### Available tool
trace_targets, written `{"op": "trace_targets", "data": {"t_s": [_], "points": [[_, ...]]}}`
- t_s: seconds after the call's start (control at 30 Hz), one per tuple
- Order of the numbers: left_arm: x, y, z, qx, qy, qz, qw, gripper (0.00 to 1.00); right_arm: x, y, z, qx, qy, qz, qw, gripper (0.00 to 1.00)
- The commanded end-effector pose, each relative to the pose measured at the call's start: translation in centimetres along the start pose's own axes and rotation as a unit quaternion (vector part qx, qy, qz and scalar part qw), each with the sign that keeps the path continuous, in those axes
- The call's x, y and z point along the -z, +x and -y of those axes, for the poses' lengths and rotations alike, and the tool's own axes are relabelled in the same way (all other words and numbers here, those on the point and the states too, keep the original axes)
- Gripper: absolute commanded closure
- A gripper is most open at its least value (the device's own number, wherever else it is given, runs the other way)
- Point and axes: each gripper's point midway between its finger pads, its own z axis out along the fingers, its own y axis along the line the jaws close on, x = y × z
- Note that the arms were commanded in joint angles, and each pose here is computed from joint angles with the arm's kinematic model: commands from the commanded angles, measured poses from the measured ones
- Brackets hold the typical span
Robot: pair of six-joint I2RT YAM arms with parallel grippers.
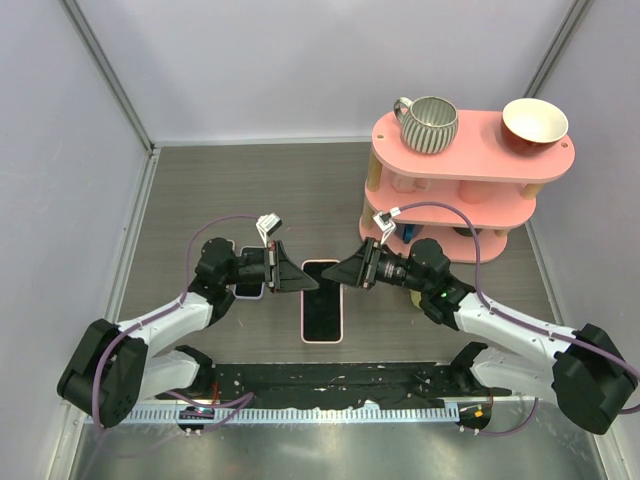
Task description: Put the phone into the phone case
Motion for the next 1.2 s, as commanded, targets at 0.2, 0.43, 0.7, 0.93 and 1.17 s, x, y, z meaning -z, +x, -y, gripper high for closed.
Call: {"op": "trace_targets", "data": {"t_s": [0.2,0.43,0.7,0.93,1.17], "points": [[-0.2,-0.4,1.5,-0.039,0.011,-0.013,0.999,1.0,0.3,-1.3,-2.7,0.032,-0.039,0.018,0.999,0.97],[-0.2,-0.5,1.3,-0.041,-0.007,-0.019,0.999,1.0,0.5,-2.3,-2.5,0.031,-0.001,0.028,0.999,0.47],[-0.3,-0.5,0.1,-0.032,-0.027,-0.021,0.999,1.0,1.0,-2.4,-2.2,0.033,0.002,0.04,0.999,0.91],[-0.5,-1.2,-0.3,-0.038,-0.046,-0.01,0.998,1.0,1.0,-1.9,-2.1,0.035,0.008,0.023,0.999,0.65],[-0.6,-3.0,0.5,-0.054,-0.062,0.036,0.996,1.0,1.9,1.3,-0.8,0.011,-0.011,-0.021,1.0,0.4]]}}
